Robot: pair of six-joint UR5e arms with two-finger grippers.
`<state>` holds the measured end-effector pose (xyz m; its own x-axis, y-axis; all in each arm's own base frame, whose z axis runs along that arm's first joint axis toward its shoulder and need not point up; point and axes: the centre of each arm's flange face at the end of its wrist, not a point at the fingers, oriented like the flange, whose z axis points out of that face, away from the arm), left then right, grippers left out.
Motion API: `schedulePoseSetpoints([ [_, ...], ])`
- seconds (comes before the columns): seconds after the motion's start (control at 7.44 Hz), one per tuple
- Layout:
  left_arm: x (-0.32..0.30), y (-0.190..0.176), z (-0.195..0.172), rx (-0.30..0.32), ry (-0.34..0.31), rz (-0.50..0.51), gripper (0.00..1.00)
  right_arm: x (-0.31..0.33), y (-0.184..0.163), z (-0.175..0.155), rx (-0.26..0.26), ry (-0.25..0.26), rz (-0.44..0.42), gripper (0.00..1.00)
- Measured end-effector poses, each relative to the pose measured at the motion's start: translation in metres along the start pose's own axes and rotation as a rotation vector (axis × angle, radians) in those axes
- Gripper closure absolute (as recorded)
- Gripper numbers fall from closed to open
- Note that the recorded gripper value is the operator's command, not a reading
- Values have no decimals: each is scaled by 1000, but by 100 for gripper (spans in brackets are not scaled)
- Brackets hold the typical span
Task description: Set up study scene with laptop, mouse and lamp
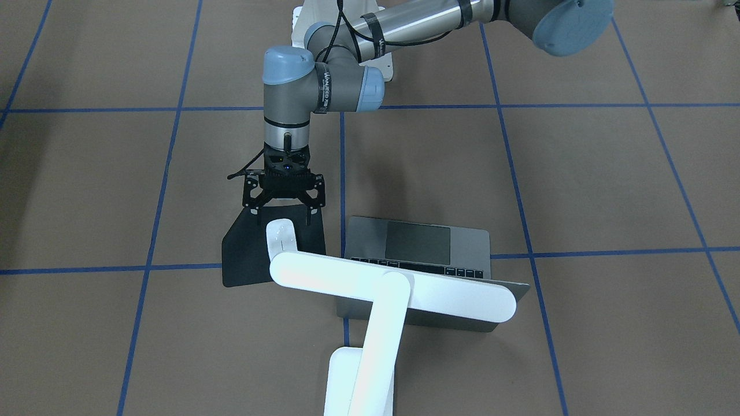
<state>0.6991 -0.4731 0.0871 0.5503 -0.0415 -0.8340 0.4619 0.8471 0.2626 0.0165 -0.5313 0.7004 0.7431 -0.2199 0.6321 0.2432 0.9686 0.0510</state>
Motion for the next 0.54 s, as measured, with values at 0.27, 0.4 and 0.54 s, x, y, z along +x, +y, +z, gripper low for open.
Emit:
schedulePoseSetpoints([
  [0.27, -24, -21, -12, -91, -36, 48, 1, 0, -1, -1, 11, 2, -13, 0],
  [0.4, -60, -31, -31, -157, -74, 81, 1, -1, -2, -2, 15, 2, -17, 0],
  [0.54, -107, -43, -55, -212, -109, 126, 1, -2, -2, -3, 19, 2, -20, 0],
])
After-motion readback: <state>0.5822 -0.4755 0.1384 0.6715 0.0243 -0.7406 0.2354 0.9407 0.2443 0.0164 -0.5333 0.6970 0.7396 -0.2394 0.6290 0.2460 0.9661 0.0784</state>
